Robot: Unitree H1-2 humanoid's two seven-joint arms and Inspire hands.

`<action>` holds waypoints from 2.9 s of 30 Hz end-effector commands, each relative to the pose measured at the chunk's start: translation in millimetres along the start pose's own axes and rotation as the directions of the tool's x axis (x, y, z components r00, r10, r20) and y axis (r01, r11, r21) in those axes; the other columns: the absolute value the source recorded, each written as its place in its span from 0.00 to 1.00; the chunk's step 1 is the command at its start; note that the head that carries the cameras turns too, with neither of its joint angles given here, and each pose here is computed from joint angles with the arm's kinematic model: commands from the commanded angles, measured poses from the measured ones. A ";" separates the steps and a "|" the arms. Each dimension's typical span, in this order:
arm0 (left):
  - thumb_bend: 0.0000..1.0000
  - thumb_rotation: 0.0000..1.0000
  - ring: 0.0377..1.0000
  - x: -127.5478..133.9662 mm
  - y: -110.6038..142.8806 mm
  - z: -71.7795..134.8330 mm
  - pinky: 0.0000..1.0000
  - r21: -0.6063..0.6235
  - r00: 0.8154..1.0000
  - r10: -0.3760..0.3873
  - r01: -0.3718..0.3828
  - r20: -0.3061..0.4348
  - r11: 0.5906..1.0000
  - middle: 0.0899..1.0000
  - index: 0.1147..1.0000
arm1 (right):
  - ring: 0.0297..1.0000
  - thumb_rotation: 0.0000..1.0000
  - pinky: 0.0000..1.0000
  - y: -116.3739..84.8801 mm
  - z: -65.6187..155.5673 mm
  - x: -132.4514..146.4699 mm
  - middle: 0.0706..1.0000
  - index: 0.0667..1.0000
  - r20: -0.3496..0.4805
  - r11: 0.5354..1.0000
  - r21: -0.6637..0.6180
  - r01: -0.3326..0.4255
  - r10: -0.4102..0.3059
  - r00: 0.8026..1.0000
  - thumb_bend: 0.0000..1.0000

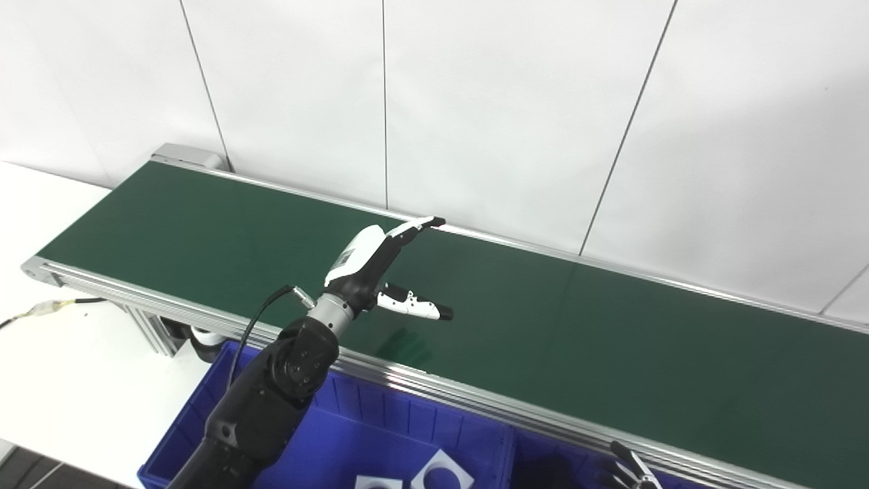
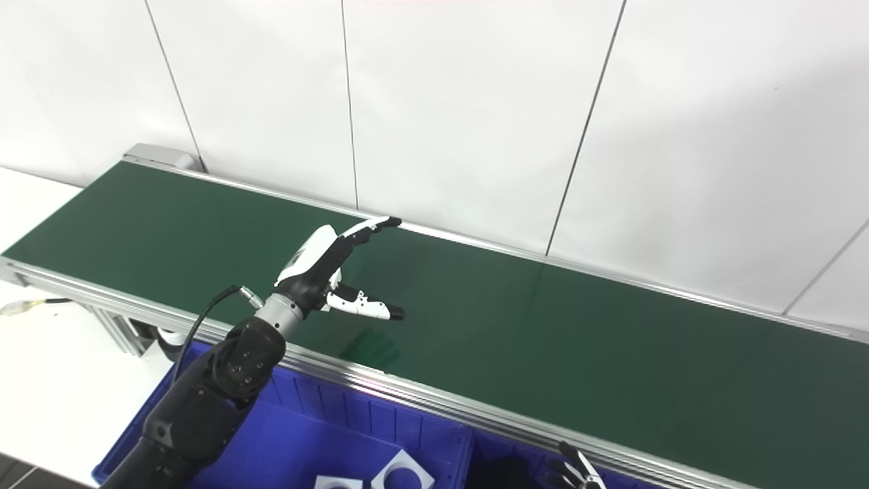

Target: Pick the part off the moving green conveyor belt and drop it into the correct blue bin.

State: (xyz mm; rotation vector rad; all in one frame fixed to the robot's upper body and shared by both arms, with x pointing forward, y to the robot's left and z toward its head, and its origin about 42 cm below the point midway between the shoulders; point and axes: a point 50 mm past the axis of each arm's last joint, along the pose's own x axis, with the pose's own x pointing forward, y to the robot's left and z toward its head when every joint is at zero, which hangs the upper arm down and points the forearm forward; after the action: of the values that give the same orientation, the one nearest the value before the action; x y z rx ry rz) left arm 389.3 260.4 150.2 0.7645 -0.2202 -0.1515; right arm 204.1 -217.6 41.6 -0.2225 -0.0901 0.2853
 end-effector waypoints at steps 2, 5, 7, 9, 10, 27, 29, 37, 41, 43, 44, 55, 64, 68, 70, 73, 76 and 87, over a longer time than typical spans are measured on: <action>0.83 0.29 0.92 16.9 20.2 5.9 0.87 0.050 0.999 0.033 -0.035 0.037 0.998 0.92 0.88 | 0.76 0.10 0.71 -3.4 11.1 5.6 0.80 0.89 0.092 1.000 -0.002 0.014 -0.014 0.996 0.83; 0.83 0.24 0.92 19.7 20.5 -3.0 0.87 0.076 0.999 0.021 -0.023 0.026 0.997 0.92 0.89 | 0.76 0.10 0.70 -3.2 11.3 6.1 0.80 0.88 0.093 1.000 -0.006 0.018 -0.018 0.996 0.84; 0.83 0.24 0.92 21.1 20.8 -8.9 0.88 0.102 1.000 0.015 -0.016 0.009 0.995 0.92 0.89 | 0.76 0.10 0.71 -3.0 10.9 6.1 0.80 0.88 0.091 1.000 0.000 0.018 -0.018 0.996 0.84; 0.84 0.24 0.93 21.9 21.2 -13.7 0.91 0.129 1.000 0.010 -0.008 -0.010 0.992 0.93 0.90 | 0.76 0.10 0.71 -2.7 11.0 6.2 0.79 0.88 0.092 1.000 0.000 0.018 -0.018 0.996 0.84; 0.84 0.24 0.94 22.3 21.5 -15.6 0.91 0.139 1.000 0.005 -0.003 -0.021 0.990 0.93 0.90 | 0.76 0.10 0.71 -2.5 11.2 6.3 0.79 0.88 0.093 1.000 0.000 0.018 -0.018 0.996 0.84; 0.85 0.10 0.97 29.9 19.5 -34.5 0.95 0.296 0.990 -0.031 0.070 -0.136 0.952 0.98 0.93 | 0.76 0.10 0.72 -1.9 12.2 4.5 0.79 0.88 0.095 1.000 0.007 0.018 -0.019 0.995 0.84; 0.83 0.09 0.98 30.4 19.6 -35.5 0.96 0.315 0.990 -0.030 0.073 -0.139 0.946 0.98 0.93 | 0.76 0.10 0.71 -2.3 12.5 4.5 0.79 0.88 0.096 1.000 0.005 0.017 -0.017 0.995 0.84; 0.69 0.00 0.96 31.5 18.0 -44.8 0.95 0.366 0.987 -0.023 0.081 -0.159 0.927 0.97 0.92 | 0.75 0.11 0.71 -2.7 13.0 2.8 0.78 0.88 0.097 1.000 0.002 0.025 -0.025 0.995 0.84; 0.65 0.00 0.92 31.0 13.9 -47.3 0.92 0.380 0.984 -0.019 0.086 -0.177 0.921 0.95 0.88 | 0.75 0.12 0.72 -2.3 14.0 1.5 0.79 0.88 0.099 1.000 0.009 0.029 -0.030 0.995 0.84; 0.62 0.00 0.88 30.5 12.3 -48.1 0.87 0.376 0.982 -0.016 0.087 -0.188 0.923 0.94 0.87 | 0.75 0.12 0.72 -2.1 14.2 1.0 0.79 0.88 0.098 0.999 0.006 0.032 -0.032 0.995 0.84; 0.59 0.00 0.85 30.3 11.4 -48.1 0.79 0.370 0.981 -0.015 0.088 -0.194 0.925 0.92 0.86 | 0.75 0.13 0.71 -2.1 14.2 0.8 0.78 0.87 0.098 0.999 0.002 0.034 -0.034 0.995 0.84; 0.44 0.00 0.44 29.2 -3.3 -42.8 0.36 0.226 0.983 -0.022 0.064 -0.185 0.972 0.58 0.58 | 0.75 0.15 0.70 -1.4 17.5 -0.7 0.78 0.88 0.107 0.999 0.008 0.042 -0.043 0.993 0.82; 0.47 0.00 0.42 29.9 -22.2 -36.2 0.34 0.195 0.975 -0.087 0.128 -0.203 0.972 0.49 0.42 | 0.75 0.16 0.70 -1.0 18.4 -2.7 0.79 0.88 0.108 0.998 0.005 0.055 -0.055 0.993 0.82; 0.47 0.00 0.41 28.9 -22.7 -35.9 0.33 0.199 0.973 -0.094 0.137 -0.211 0.970 0.48 0.43 | 0.75 0.17 0.69 -0.6 18.7 -1.8 0.78 0.89 0.110 0.998 0.011 0.057 -0.058 0.992 0.81; 0.47 0.00 0.42 27.8 -21.9 -36.8 0.33 0.196 0.974 -0.088 0.130 -0.210 0.972 0.48 0.43 | 0.75 0.17 0.69 -0.5 18.4 -1.5 0.78 0.89 0.109 0.998 0.011 0.058 -0.059 0.992 0.80; 0.47 0.00 0.41 24.2 -19.6 -38.6 0.33 0.182 0.978 -0.060 0.097 -0.199 0.979 0.47 0.43 | 0.75 0.17 0.71 -0.2 18.4 -1.0 0.79 0.89 0.109 0.998 0.016 0.058 -0.059 0.992 0.80; 0.47 0.00 0.38 17.9 -16.3 -39.5 0.31 0.159 0.984 -0.018 0.047 -0.176 0.986 0.44 0.46 | 0.75 0.18 0.70 -0.3 18.4 -1.3 0.78 0.89 0.109 0.998 0.007 0.059 -0.060 0.992 0.80; 0.49 0.00 0.33 -19.6 -5.4 -20.3 0.26 0.069 0.992 0.095 -0.089 -0.084 0.994 0.40 0.45 | 0.74 0.16 0.69 -3.5 20.8 -2.2 0.78 0.88 0.117 0.998 0.006 0.057 -0.057 0.991 0.80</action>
State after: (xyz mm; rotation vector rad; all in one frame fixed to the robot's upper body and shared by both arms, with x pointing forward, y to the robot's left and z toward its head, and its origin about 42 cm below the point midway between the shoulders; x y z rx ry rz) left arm 369.6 274.7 106.8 0.8355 -0.0764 -0.0627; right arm 197.8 -217.2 47.5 -0.2152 -0.1120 0.2417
